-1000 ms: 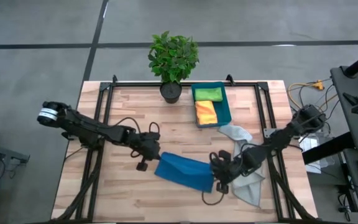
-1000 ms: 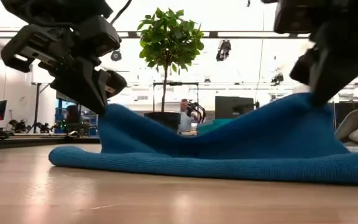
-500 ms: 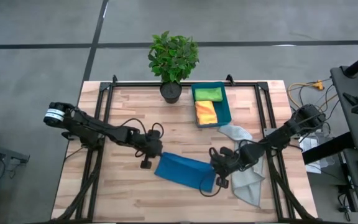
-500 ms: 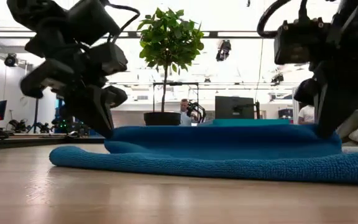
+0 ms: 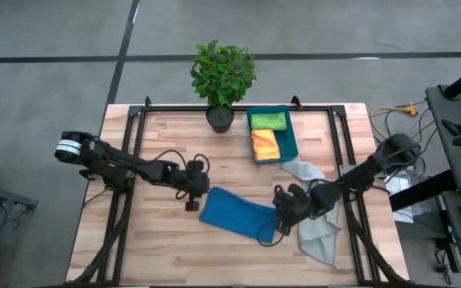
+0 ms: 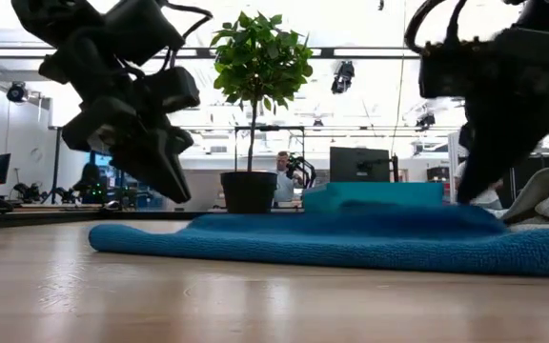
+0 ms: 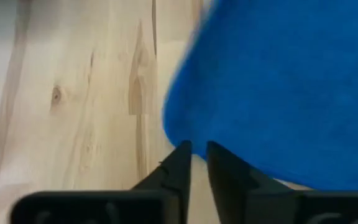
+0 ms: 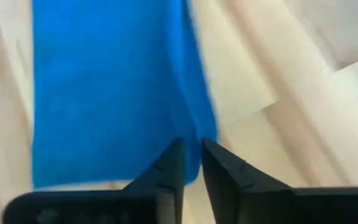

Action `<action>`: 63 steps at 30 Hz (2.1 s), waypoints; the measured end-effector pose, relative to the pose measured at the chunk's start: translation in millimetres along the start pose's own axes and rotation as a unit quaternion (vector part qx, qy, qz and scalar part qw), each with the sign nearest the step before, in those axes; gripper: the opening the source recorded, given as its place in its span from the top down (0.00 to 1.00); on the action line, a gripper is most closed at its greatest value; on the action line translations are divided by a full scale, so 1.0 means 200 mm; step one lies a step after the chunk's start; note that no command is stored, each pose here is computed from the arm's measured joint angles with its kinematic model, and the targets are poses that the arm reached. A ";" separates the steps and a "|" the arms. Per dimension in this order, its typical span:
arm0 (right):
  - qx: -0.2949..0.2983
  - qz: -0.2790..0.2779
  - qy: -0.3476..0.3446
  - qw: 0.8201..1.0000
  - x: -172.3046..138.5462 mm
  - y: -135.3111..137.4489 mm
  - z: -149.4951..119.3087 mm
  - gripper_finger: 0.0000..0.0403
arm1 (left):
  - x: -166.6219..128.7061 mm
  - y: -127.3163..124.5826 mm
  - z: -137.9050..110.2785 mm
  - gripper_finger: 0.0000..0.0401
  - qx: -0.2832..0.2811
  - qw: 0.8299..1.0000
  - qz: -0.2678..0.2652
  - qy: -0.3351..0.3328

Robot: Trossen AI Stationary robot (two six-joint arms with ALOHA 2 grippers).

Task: Fold microfiber towels
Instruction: Fold the blue microfiber towel

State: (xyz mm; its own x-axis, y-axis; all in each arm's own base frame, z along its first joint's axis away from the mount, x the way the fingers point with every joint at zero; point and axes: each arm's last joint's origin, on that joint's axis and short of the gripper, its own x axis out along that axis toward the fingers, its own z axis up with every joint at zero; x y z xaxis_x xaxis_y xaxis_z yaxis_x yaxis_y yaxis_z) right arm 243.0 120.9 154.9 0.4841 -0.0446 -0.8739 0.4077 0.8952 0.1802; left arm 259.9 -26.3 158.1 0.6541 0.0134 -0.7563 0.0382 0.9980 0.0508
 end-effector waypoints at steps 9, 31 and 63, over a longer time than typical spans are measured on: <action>0.093 0.055 -0.087 0.990 -0.09 0.04 0.07 0.68 | -0.05 -0.02 0.03 0.63 -0.037 0.996 -0.072 -0.029; 0.077 0.027 0.055 0.995 0.28 0.05 0.05 0.97 | 0.19 -0.49 -0.06 1.00 -0.153 0.968 -0.181 0.077; 0.045 0.087 -0.133 0.986 -0.33 0.20 -0.14 0.97 | 0.32 -0.28 0.49 1.00 -0.115 0.985 -0.123 -0.029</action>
State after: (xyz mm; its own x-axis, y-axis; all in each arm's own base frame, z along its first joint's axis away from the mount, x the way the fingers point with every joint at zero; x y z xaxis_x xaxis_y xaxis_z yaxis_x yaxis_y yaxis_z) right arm 206.0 172.5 206.8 0.7333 -0.0191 -0.6797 0.3623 0.8569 0.3667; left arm 374.0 -87.8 171.2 0.6887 -0.2277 -0.6884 0.0338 0.9585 -0.2832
